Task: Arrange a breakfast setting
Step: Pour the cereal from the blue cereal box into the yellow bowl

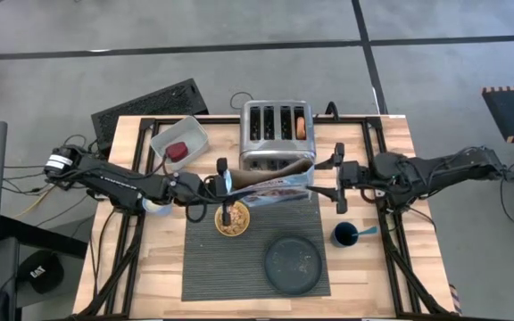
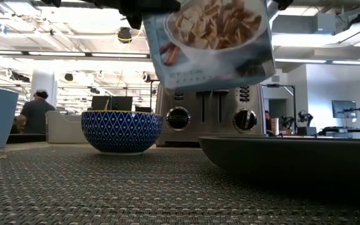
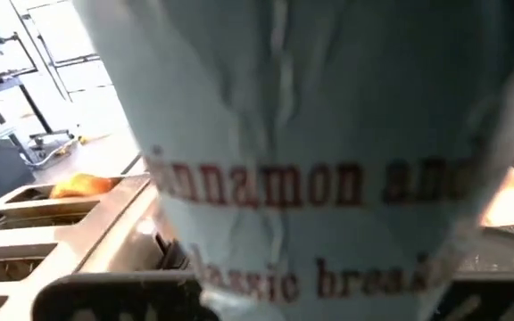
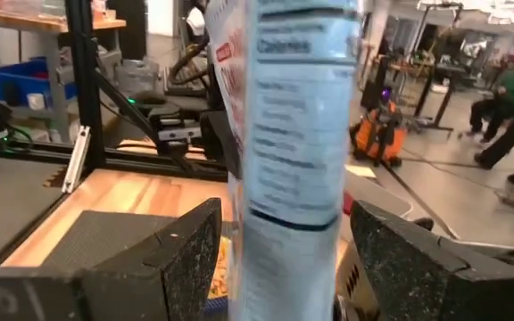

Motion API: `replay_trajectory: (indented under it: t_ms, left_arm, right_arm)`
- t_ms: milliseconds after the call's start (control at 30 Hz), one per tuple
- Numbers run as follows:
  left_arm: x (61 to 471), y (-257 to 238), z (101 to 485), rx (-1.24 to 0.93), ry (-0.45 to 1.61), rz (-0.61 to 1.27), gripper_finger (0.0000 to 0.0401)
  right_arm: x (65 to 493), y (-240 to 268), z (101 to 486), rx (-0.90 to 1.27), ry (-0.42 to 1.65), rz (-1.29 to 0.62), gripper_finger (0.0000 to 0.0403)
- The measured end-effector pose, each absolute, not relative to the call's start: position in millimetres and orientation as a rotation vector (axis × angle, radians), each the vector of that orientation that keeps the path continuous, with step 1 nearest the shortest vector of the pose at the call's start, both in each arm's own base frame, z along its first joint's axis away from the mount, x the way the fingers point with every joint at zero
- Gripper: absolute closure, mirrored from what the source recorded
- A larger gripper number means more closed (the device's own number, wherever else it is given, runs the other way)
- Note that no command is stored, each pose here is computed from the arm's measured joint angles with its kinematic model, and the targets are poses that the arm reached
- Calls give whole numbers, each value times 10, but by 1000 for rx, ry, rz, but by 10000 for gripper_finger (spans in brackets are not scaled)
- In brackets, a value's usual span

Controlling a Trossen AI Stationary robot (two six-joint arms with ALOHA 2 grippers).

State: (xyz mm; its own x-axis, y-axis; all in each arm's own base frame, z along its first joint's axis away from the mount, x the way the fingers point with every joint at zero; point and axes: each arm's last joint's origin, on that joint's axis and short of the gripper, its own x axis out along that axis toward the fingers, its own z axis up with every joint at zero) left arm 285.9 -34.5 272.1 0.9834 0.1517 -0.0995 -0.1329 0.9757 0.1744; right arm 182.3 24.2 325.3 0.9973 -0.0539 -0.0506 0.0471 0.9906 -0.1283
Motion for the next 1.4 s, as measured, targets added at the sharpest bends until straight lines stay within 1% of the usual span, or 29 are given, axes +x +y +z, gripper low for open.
replay_trajectory:
  t_ms: [167,433,533,567,633,733,833,867,900,1000,1100,1267,1400]
  left_arm:
    - [2861,-312,2740,165,98,156,389]
    - [2861,-302,2729,165,106,144,389]
    - [2861,-302,2727,158,108,144,390]
    - [2861,-302,2727,156,107,144,390]
    - [2861,-303,2730,156,105,141,390]
    - [2861,-303,2732,156,103,141,385]
    - [2855,-300,2766,150,78,148,368]
    - [2853,-298,2773,148,75,151,363]
    - [2853,-298,2776,147,72,152,359]
    - [2856,-299,2768,149,78,151,348]
    - [2840,-307,2780,141,81,159,327]
    - [2715,-335,2901,135,67,148,271]
    - [2584,-338,2968,143,101,158,230]
  right_arm:
    - [1843,266,3239,-144,61,-45,127]
    - [2058,224,3139,-155,94,-101,127]
    - [2084,221,3126,-167,97,-109,137]
    - [2083,221,3124,-175,98,-109,148]
    - [2078,220,3131,-180,94,-108,182]
    - [2078,221,3128,-183,97,-106,262]
    - [2079,229,3113,-187,105,-86,347]
    - [2079,231,3108,-198,110,-82,371]
    - [2077,233,3103,-210,115,-80,380]
    - [2047,249,3124,-220,106,-85,379]
    - [1988,288,3151,-222,100,-96,379]
    - [1752,337,3266,-211,59,-151,379]
    - [1549,339,3337,-199,40,-208,379]
